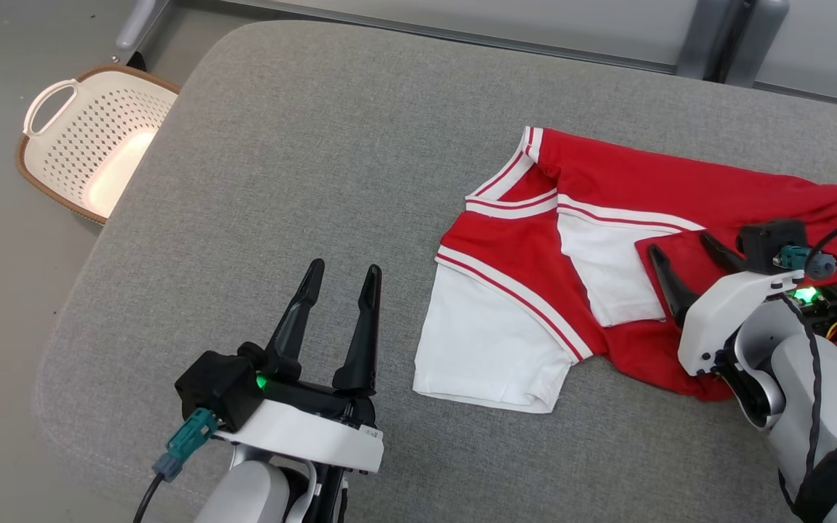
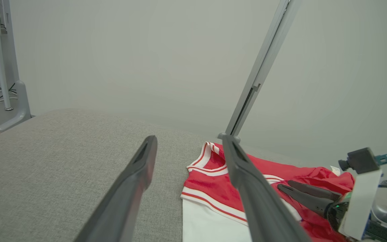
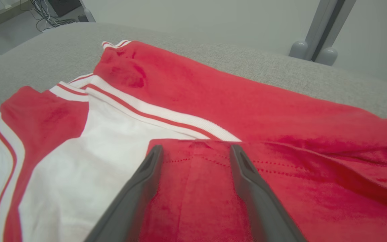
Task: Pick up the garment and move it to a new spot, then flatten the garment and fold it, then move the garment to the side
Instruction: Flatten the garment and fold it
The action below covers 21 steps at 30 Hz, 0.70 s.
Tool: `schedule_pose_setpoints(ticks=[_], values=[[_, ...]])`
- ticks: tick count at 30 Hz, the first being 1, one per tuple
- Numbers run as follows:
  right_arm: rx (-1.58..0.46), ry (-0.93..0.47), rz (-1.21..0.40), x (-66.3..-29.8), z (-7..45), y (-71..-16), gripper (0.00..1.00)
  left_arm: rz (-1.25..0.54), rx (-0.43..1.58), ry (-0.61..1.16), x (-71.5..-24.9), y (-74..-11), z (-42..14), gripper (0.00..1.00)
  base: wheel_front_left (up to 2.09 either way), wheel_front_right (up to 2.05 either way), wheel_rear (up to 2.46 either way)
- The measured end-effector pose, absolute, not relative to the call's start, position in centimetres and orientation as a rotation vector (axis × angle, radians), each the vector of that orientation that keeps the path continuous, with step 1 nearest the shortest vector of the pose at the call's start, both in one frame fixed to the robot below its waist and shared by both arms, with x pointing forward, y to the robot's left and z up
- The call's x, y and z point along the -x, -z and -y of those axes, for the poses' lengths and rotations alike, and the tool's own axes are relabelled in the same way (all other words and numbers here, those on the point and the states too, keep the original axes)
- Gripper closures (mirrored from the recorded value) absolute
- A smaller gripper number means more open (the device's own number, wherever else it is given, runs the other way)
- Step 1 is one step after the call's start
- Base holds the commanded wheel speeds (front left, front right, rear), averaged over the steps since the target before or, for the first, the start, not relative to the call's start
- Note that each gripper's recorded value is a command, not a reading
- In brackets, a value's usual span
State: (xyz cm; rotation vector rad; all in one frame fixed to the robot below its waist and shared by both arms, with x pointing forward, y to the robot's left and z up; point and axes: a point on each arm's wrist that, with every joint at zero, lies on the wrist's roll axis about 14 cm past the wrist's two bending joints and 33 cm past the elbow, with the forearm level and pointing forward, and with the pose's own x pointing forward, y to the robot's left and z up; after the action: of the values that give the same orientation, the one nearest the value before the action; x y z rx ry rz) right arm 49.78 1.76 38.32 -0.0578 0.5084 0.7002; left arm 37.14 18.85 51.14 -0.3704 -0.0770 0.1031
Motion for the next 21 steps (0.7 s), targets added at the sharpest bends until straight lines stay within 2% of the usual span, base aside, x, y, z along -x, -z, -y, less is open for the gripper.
schedule_pose_setpoints(ticks=[11, 12, 13, 15, 21], values=[[0.073, -0.704, -0.534, -50.3, -2.2, -37.3, 0.00, 0.070, 0.366, -0.110, -37.1, -51.0, -18.9, 0.00, 0.00, 0.00, 0.00], [0.075, -0.707, -0.536, -50.2, -2.3, -37.2, 0.10, 0.069, 0.366, -0.110, -37.1, -50.9, -18.9, 0.00, 0.00, 0.00, 0.00], [0.071, -0.709, -0.541, -50.2, -2.4, -37.1, 0.53, 0.068, 0.366, -0.111, -37.1, -50.9, -18.9, 0.00, 0.00, 0.00, 0.00], [0.076, -0.721, -0.544, -50.1, -2.6, -37.0, 1.00, 0.066, 0.365, -0.112, -37.2, -50.8, -19.0, 0.00, 0.00, 0.00, 0.00], [0.061, -0.722, -0.545, -49.9, -2.5, -37.0, 1.00, 0.070, 0.365, -0.113, -37.1, -51.0, -19.0, 0.00, 0.00, 0.00, 0.00]])
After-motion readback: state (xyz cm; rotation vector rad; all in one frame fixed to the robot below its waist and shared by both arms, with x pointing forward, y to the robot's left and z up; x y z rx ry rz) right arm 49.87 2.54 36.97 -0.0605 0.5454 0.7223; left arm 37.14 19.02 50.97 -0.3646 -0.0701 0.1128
